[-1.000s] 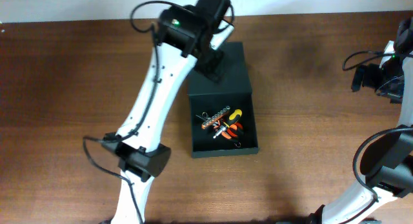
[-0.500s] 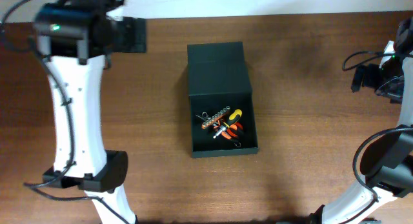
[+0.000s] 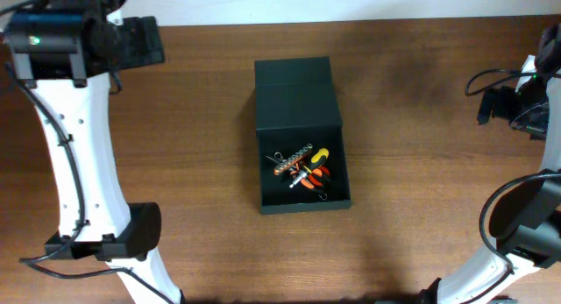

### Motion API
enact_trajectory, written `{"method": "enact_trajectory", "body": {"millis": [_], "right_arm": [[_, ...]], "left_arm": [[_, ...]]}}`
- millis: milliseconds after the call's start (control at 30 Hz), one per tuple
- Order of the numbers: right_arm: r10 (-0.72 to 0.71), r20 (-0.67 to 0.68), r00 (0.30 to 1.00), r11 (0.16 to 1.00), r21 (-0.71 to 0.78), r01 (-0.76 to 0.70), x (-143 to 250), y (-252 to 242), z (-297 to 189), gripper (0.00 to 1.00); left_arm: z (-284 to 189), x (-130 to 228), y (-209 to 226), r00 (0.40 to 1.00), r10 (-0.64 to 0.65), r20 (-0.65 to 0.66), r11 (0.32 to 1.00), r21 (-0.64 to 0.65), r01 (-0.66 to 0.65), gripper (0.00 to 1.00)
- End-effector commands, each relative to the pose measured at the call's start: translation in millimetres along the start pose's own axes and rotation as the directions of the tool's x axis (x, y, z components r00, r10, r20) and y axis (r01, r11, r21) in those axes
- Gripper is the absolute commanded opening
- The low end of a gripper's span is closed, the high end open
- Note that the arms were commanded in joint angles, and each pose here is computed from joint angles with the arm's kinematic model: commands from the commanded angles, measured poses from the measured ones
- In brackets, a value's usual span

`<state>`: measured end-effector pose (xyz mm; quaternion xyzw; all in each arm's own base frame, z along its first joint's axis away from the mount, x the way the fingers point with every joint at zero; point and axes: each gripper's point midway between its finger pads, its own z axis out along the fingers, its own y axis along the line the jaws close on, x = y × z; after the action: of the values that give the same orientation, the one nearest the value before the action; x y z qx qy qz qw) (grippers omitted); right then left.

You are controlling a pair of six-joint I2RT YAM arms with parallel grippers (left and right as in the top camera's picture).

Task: Pack container
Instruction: 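Open the left gripper and withdraw it up and left, then move both grippers to the upright lid's left and right edges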

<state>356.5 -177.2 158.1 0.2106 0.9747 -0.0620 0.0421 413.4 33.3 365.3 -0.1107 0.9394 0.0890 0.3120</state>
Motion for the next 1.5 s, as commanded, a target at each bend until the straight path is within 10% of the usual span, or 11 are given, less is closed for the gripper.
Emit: {"method": "enact_trajectory", "body": {"millis": [0,567,733,867,967,1467], "right_arm": [[0.019,0.060,0.998,0.999,-0.037,-0.016,-10.4,4.5,-6.4,0.99],[0.035,0.146,0.989,0.810,-0.583,0.057,-31.4,100.0,-41.3,0.99],[0.038,0.123,0.992,0.806,-0.590,0.043,-28.0,112.1,-42.5,1.00],[-0.010,0.132,0.991,0.800,-0.593,0.087,-25.7,133.1,-42.0,0.56],[-0.054,0.134,0.990,0.801,-0.585,0.122,-24.3,151.3,-35.6,0.06],[-0.184,0.123,0.975,0.745,-0.630,0.219,-23.7,225.8,5.7,0.04]], "left_arm": [[0.5,0.1,17.5,0.999,-0.049,-0.003,0.998,-0.026,0.049,0.99],[18.3,8.7,7.4,0.997,-0.041,-0.065,0.999,0.014,0.042,0.98],[44.4,13.8,2.0,0.990,-0.088,-0.114,0.996,0.000,0.089,0.43],[82.4,41.4,-3.6,0.952,-0.185,-0.246,0.983,-0.058,0.176,0.07],[108.4,65.5,-17.8,0.908,-0.226,-0.352,0.974,-0.050,0.223,0.02],[177.6,110.4,-90.2,0.846,-0.178,-0.502,0.932,0.189,0.308,0.02]]}}
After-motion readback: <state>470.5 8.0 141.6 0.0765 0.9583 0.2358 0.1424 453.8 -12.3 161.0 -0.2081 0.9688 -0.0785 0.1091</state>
